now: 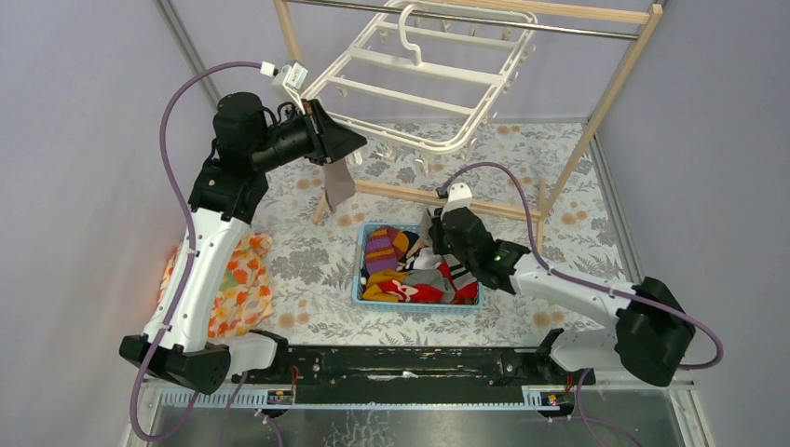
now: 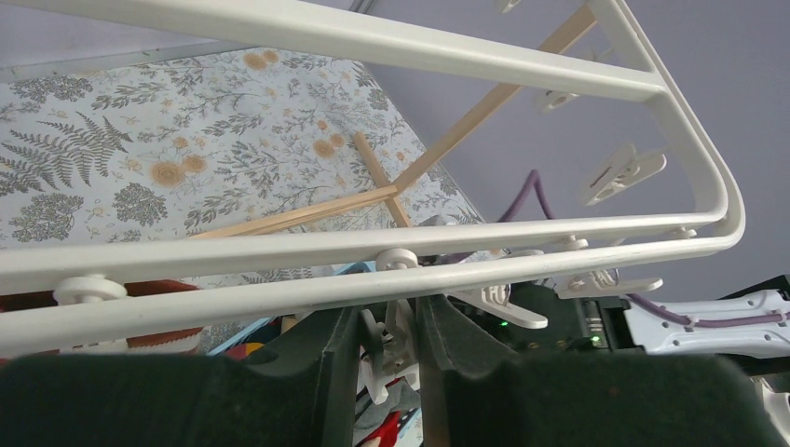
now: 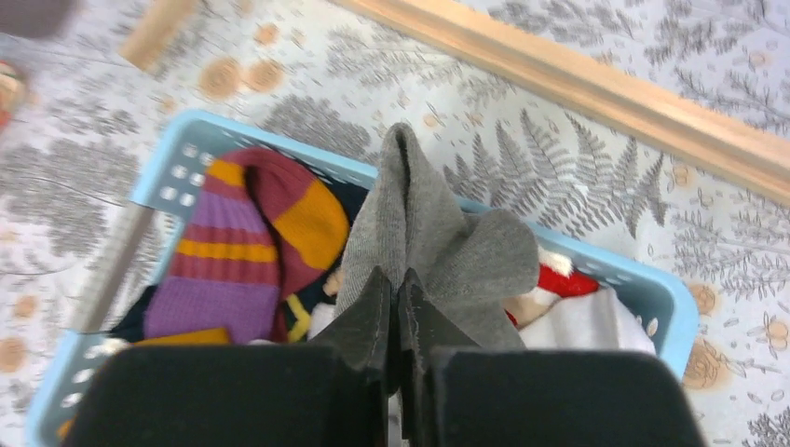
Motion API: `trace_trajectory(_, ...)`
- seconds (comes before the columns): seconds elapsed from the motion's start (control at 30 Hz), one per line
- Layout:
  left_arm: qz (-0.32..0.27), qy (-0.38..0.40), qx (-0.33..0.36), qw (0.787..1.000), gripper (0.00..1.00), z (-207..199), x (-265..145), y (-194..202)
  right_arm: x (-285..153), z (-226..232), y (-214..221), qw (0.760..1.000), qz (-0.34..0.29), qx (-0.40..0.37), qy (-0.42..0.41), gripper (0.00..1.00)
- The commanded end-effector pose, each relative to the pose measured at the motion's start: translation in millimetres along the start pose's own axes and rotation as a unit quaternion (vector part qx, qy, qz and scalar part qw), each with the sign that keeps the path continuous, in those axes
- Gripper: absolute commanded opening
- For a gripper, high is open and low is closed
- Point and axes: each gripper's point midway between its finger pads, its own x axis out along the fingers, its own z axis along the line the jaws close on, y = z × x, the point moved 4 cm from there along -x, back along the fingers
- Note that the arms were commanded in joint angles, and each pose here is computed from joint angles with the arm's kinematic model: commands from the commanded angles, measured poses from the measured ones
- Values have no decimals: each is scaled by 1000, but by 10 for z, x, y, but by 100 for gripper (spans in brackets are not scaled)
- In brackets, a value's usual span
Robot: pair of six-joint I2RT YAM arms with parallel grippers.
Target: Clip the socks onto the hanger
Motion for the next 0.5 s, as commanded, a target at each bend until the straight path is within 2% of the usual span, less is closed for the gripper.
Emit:
trace_trajectory(0.0,6,22,13,1000,4,-64,-37,12,-337,233,-797,991,-109,36,-69,0)
trace_trajectory(0.17,6,24,12,1000,4,-60,-29,12,-638,336,-974,983,-125,46,-126,0)
trace_trajectory(0.37,7,25,12,1000,3,-65,-31,18,-855,484,-907,969,-116,70,-207,1)
trace_trajectory(0.47,7,27,13,1000,3,-75,-39,20,-929,555,-782,961,-92,82,-247,3)
